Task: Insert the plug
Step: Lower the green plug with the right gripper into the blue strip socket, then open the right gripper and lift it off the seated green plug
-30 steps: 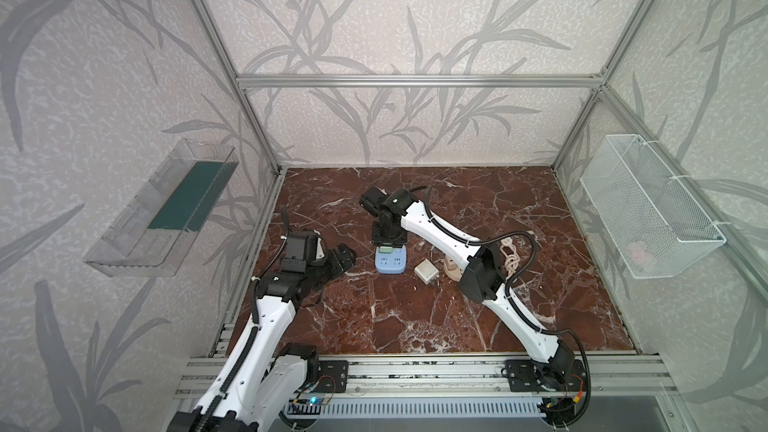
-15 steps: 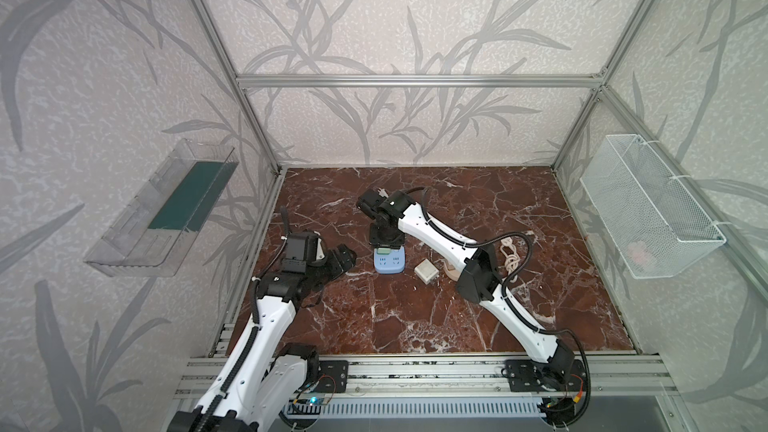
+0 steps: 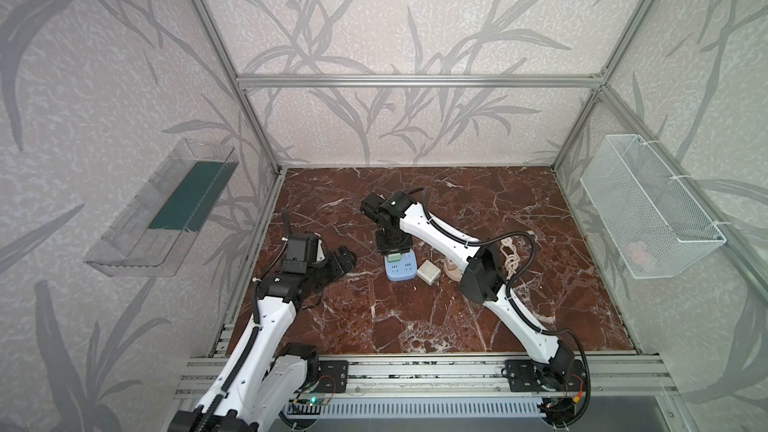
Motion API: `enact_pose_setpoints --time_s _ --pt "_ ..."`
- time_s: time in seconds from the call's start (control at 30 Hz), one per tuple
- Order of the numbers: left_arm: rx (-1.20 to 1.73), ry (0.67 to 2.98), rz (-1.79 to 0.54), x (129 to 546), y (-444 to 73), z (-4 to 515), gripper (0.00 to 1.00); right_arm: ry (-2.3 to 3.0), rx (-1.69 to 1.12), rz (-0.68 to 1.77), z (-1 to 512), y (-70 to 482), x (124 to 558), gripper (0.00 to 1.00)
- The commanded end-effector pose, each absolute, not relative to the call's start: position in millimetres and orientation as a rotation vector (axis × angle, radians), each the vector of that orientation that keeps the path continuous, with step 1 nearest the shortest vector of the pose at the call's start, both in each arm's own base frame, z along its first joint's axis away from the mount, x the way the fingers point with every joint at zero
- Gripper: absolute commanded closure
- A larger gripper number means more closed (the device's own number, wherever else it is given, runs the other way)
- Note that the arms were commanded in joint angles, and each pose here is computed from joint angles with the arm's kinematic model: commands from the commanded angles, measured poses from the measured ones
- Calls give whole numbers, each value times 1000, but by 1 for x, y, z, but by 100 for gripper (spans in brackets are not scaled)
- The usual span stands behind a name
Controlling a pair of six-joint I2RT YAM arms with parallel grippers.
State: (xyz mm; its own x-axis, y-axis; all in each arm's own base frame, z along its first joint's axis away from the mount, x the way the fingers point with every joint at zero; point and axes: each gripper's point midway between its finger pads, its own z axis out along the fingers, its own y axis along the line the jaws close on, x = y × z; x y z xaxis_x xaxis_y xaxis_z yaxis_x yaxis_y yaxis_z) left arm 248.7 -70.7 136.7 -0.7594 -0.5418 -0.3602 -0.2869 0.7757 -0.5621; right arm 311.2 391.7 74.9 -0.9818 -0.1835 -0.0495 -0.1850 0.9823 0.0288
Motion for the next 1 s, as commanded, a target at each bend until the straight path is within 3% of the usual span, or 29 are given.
enact_pose_setpoints --time_s 0.0,0.27,0.63,0.97 --pt "-624 2439 -669 250 -70 138 1 3140 -360 -42 79 372 297 100" --pt "-629 2442 -661 250 -69 136 1 3175 -354 -110 56 366 298 100" --pt "-633 2449 -671 252 -71 134 1 3311 -281 -128 -27 363 257 100" --pt "-609 2493 -648 257 -71 136 1 3263 -131 -32 -15 386 273 100"
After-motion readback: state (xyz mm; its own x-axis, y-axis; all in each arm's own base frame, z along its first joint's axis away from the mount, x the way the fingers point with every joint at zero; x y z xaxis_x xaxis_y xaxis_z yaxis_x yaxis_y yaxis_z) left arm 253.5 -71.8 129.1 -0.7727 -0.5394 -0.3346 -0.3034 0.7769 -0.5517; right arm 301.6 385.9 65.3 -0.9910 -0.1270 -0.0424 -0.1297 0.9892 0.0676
